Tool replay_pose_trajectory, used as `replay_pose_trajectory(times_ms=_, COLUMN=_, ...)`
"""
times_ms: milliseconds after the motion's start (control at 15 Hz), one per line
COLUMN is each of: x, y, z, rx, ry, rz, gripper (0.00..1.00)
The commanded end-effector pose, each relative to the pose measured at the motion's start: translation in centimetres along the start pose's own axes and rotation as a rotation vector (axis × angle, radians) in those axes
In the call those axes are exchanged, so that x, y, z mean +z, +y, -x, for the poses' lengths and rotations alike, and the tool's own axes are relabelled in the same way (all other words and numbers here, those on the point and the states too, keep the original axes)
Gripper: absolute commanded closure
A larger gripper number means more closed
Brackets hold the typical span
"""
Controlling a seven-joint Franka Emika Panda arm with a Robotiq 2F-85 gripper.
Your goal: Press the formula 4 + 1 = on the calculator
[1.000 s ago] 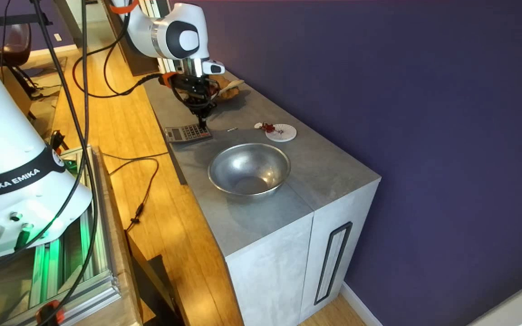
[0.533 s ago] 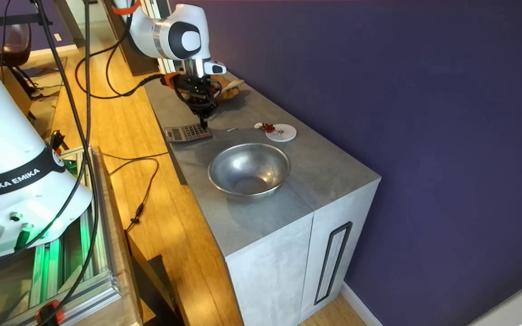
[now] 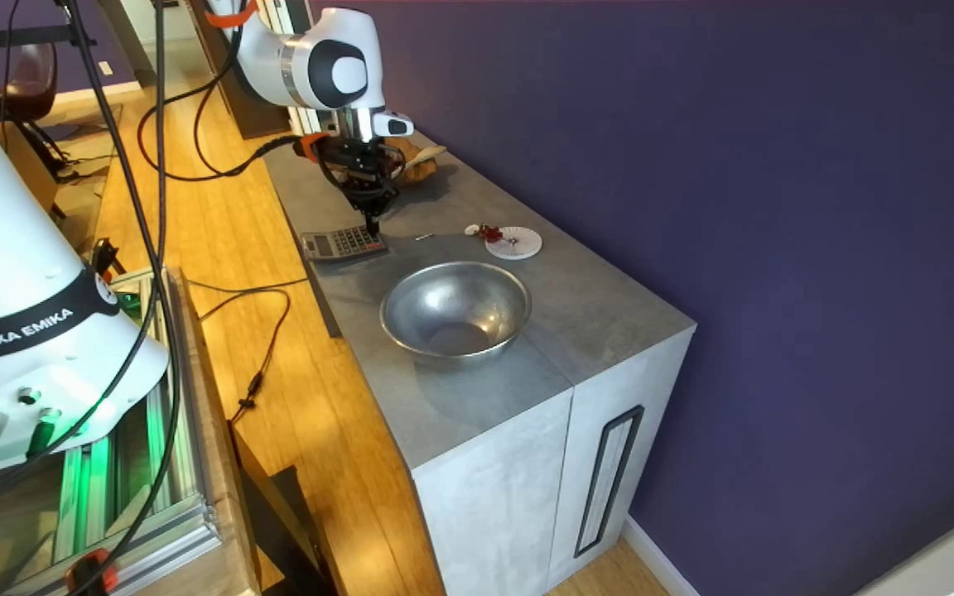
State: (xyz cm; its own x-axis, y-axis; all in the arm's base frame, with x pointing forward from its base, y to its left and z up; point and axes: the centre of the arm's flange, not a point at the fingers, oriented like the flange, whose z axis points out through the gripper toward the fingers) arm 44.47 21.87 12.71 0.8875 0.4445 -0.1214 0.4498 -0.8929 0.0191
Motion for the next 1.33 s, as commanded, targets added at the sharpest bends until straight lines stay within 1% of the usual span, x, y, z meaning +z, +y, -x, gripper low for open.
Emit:
replay_pose_trajectory(times_ms=0, x=2.2, y=-0.5, z=-0.6, rx=-0.007, ry=-0.031, rz=0.015, gripper=1.00)
replay_pose_trajectory(times_ms=200, x=2.4, y=-0.3, z=-0.6, rx=-0.003, ry=-0.036, rz=0.014, gripper=1.00)
replay_pose_trajectory(times_ms=400, x=1.9, y=-0.2, z=-0.4, rx=-0.001, ry=-0.028, rz=0.011, gripper=1.00)
replay_pose_trajectory(times_ms=1067, x=-2.1, y=1.2, z=1.8, rx=0.040, ry=0.020, rz=0.027, gripper=1.00)
replay_pose_trajectory(times_ms=1267, x=-3.6, y=1.3, z=2.7, rx=0.060, ry=0.041, rz=0.017, gripper=1.00)
